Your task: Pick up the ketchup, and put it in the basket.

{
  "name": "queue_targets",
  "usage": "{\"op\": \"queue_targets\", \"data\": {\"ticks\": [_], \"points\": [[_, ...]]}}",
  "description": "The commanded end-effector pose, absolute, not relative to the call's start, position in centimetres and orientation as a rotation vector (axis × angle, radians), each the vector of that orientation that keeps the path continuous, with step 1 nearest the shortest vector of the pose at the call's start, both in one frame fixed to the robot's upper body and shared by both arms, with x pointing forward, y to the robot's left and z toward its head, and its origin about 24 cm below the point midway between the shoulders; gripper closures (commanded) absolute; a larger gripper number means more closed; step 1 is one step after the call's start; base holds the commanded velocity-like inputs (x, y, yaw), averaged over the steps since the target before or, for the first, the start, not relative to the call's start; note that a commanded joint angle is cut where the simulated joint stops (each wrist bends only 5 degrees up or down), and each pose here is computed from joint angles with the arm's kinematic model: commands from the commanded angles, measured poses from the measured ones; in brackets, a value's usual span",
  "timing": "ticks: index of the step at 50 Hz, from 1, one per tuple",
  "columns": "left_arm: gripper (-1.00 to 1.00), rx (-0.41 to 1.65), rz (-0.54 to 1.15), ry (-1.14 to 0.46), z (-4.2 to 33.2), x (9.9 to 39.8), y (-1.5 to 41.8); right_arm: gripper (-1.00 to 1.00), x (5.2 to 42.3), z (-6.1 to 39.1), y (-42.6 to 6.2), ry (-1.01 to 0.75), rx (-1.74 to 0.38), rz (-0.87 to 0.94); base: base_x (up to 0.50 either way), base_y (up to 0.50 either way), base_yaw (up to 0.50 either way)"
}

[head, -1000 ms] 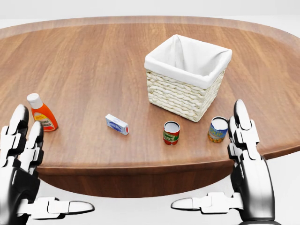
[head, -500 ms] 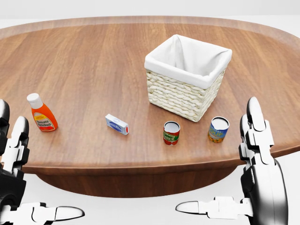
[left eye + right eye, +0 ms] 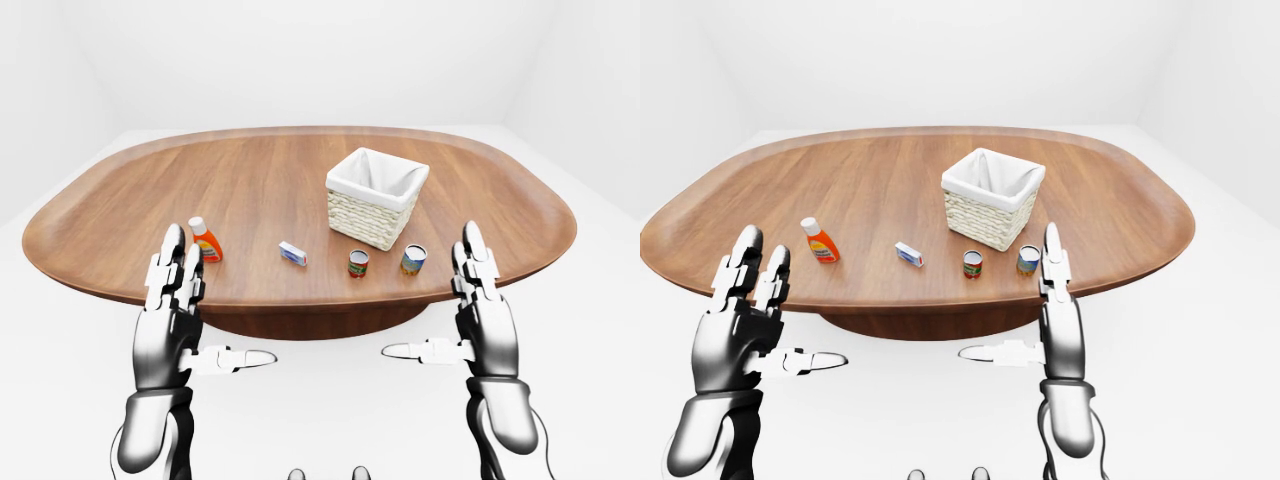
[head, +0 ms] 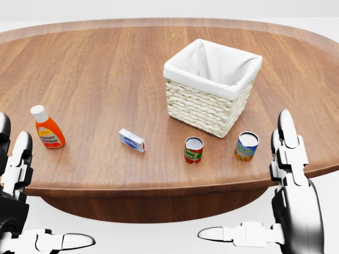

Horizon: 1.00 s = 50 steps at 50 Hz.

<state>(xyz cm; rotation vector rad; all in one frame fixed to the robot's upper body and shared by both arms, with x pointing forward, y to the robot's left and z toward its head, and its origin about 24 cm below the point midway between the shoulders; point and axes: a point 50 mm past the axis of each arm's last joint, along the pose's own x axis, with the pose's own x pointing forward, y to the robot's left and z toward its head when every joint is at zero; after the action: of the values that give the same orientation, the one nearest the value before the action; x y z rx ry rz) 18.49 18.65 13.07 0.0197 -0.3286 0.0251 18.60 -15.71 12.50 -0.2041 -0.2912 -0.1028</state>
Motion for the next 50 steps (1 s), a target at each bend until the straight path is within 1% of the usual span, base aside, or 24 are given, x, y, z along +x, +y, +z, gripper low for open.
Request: {"op": "queue_targets", "data": {"ticks": [1, 21, 41, 45, 50], "points": [[-1.0, 0.019, 0.024, -0.329, 13.08, 18.48, 18.63, -1.0, 18.64, 12.45, -15.6, -0.29, -0.209, -0.1, 0.0, 0.0, 0.0], [-1.0, 0.018, 0.018, -0.321, 12.94, 18.34, 18.63, -1.0, 18.55, 12.13, -15.57, -0.273, -0.219, -0.083, 0.0, 0.0, 0.0], [-1.0, 0.023, 0.017, -0.327, 13.08, 18.25, 18.61, -1.0, 18.55, 12.15, -15.48, -0.274, -0.228, -0.089, 0.49, 0.18, 0.0], [-1.0, 0.017, 0.022, -0.333, 13.18, 18.27, 18.71, -1.0, 18.72, 12.36, -15.72, -0.286, -0.215, -0.115, 0.5, 0.19, 0.0], [-1.0, 0.019, 0.025, -0.33, 13.14, 18.18, 18.69, -1.0, 18.5, 12.27, -15.71, -0.28, -0.203, -0.107, 0.07, 0.02, 0.0]]}}
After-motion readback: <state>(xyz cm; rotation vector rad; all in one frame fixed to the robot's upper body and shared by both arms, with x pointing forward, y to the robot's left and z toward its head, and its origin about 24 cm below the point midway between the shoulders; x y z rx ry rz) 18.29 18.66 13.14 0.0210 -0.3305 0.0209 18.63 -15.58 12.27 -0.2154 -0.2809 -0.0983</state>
